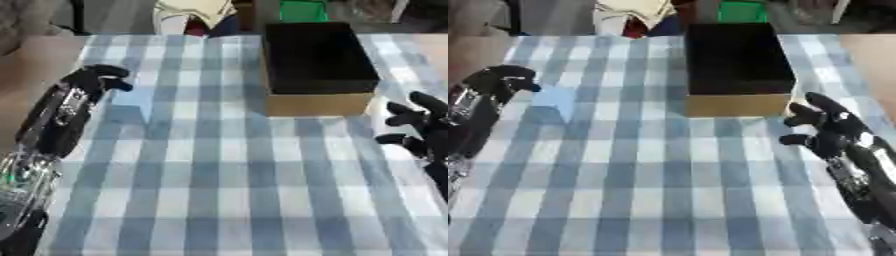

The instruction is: Pick up objects on the table and place them in the box.

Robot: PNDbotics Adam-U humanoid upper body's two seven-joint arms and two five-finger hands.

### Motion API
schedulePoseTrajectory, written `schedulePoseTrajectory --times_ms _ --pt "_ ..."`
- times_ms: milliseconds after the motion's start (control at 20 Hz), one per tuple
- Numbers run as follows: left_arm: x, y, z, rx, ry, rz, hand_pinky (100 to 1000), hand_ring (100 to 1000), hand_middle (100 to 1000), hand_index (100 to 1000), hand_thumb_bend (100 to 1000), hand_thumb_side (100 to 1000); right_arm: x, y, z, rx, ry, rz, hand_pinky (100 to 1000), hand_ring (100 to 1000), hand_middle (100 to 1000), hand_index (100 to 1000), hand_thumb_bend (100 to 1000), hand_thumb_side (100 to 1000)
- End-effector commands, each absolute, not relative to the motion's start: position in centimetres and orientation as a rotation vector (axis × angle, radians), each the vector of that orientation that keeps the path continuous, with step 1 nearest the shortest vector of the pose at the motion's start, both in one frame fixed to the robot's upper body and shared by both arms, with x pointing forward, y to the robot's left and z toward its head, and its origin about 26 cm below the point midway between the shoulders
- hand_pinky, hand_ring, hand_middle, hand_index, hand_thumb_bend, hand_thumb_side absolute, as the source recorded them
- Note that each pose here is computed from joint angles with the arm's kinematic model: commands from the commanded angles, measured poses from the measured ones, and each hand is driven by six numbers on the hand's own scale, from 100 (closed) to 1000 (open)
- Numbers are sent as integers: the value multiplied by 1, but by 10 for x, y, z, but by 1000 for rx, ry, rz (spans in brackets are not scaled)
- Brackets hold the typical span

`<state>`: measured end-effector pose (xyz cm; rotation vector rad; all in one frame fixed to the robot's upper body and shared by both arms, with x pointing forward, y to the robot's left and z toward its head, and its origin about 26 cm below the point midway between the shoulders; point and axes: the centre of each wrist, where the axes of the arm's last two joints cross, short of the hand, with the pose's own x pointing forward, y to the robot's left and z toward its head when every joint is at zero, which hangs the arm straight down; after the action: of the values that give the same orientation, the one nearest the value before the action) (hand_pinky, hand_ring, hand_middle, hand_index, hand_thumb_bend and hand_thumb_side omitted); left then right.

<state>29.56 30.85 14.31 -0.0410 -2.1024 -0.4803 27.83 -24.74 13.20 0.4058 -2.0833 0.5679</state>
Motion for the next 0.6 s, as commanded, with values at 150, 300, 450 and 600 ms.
schedulePoseTrajectory --times_ms 150,300,450,600 --pt "293 320 159 48 -2141 -549 944 719 729 768 185 782 277 -248 138 401 -2103 584 747 1000 704 961 106 543" --pt "291 330 167 143 -2162 -639 930 733 741 768 224 688 277 -249 138 398 -2102 585 747 1000 704 961 105 544" --pt "290 344 179 289 -2177 -788 908 751 759 795 315 576 277 -249 137 396 -2099 588 747 1000 704 961 105 543" --pt "291 358 194 470 -2153 -965 876 766 778 822 432 481 276 -249 137 393 -2096 590 747 1000 704 961 105 543"
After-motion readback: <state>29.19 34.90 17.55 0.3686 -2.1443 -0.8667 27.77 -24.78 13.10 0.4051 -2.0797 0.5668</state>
